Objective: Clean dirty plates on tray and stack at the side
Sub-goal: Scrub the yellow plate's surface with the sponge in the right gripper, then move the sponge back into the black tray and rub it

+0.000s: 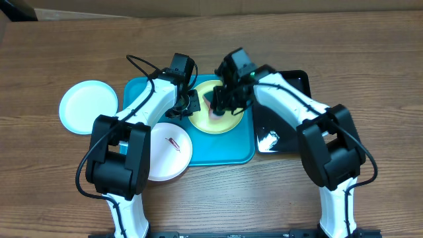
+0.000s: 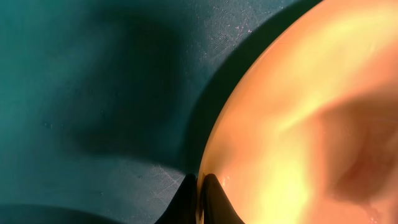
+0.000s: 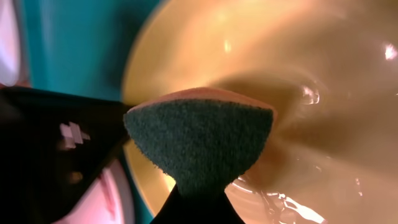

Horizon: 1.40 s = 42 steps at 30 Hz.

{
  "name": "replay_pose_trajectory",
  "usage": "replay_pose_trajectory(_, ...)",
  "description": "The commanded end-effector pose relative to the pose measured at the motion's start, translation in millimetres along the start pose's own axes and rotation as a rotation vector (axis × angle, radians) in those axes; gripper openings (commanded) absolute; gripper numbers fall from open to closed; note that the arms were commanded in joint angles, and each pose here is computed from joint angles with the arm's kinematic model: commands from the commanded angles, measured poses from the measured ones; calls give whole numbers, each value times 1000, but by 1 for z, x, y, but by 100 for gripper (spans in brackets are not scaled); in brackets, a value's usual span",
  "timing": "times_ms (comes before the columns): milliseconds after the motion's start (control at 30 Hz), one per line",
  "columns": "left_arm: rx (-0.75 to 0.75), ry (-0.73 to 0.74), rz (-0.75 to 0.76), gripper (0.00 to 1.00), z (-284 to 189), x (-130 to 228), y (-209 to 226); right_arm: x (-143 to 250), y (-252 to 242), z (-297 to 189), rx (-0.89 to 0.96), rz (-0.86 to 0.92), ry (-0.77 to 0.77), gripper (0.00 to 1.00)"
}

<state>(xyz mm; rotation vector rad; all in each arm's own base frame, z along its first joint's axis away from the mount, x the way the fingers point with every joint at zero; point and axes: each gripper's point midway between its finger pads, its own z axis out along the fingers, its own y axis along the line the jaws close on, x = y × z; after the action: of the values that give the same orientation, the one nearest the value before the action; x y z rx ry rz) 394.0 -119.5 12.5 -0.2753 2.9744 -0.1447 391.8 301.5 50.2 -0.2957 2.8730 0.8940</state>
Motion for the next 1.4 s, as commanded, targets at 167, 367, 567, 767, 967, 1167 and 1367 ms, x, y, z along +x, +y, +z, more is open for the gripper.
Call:
replay_pose_trajectory(167, -24, 31, 23, 4, 7, 11, 5, -21, -15, -97, -2, 11, -76, 4)
replay_pose_trajectory(367, -25, 32, 24, 4, 7, 11, 5, 7, -91, -131, 275, 149, -9, 4)
replay_pose_trajectory(567, -22, 28, 24, 4, 7, 10, 4, 31, -138, -138, 456, 218, 46, 4)
replay_pose_trajectory(767, -22, 28, 26, 4, 7, 11, 4, 43, -168, -121, 566, 236, 35, 4)
replay_pose_trajectory(967, -23, 28, 26, 4, 8, 11, 4, 49, -175, -109, 564, 233, 34, 52)
replay_pose_trajectory(1167, -24, 30, 26, 4, 7, 11, 4, 44, -177, -110, 562, 233, 14, 63)
replay_pose_trajectory(1367, -24, 30, 25, 4, 7, 11, 4, 56, -180, -102, 566, 236, 43, 56)
